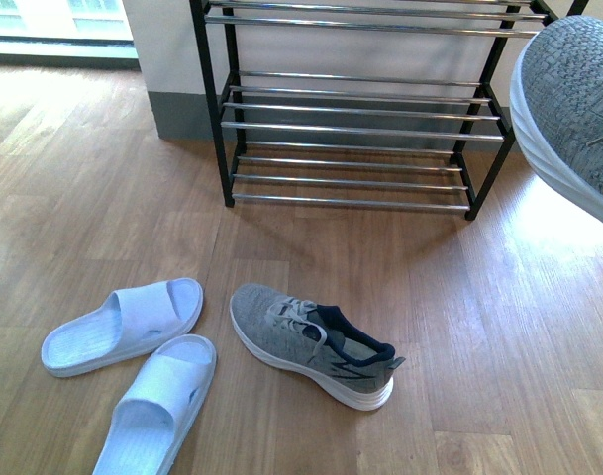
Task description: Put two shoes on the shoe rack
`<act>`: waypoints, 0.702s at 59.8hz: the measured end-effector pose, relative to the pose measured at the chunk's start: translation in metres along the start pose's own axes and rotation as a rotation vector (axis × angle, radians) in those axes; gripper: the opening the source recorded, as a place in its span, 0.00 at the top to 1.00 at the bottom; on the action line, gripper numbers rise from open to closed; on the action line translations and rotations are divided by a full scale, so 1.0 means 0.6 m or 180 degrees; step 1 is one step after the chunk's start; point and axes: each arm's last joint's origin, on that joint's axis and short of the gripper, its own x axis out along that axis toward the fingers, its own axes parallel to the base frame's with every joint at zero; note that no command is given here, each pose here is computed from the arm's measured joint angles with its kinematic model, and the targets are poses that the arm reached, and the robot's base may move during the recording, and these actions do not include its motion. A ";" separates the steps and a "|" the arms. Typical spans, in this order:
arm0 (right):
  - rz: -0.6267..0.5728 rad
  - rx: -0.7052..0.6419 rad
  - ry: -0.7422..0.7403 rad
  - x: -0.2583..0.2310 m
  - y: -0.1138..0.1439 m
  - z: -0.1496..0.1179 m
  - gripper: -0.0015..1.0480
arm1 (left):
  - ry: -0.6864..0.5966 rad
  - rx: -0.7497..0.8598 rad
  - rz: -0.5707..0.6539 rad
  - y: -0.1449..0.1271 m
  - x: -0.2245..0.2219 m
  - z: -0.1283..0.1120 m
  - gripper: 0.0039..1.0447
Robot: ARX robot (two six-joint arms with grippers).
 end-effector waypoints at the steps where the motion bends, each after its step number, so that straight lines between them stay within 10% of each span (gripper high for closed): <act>1: 0.0005 0.0000 0.0002 0.000 0.000 0.000 0.99 | 0.0000 0.0000 0.0000 0.000 0.000 0.000 0.09; 42: -0.0056 0.0005 0.0001 0.000 -0.002 -0.001 0.99 | 0.0000 0.0000 -0.0010 0.000 0.000 0.000 0.09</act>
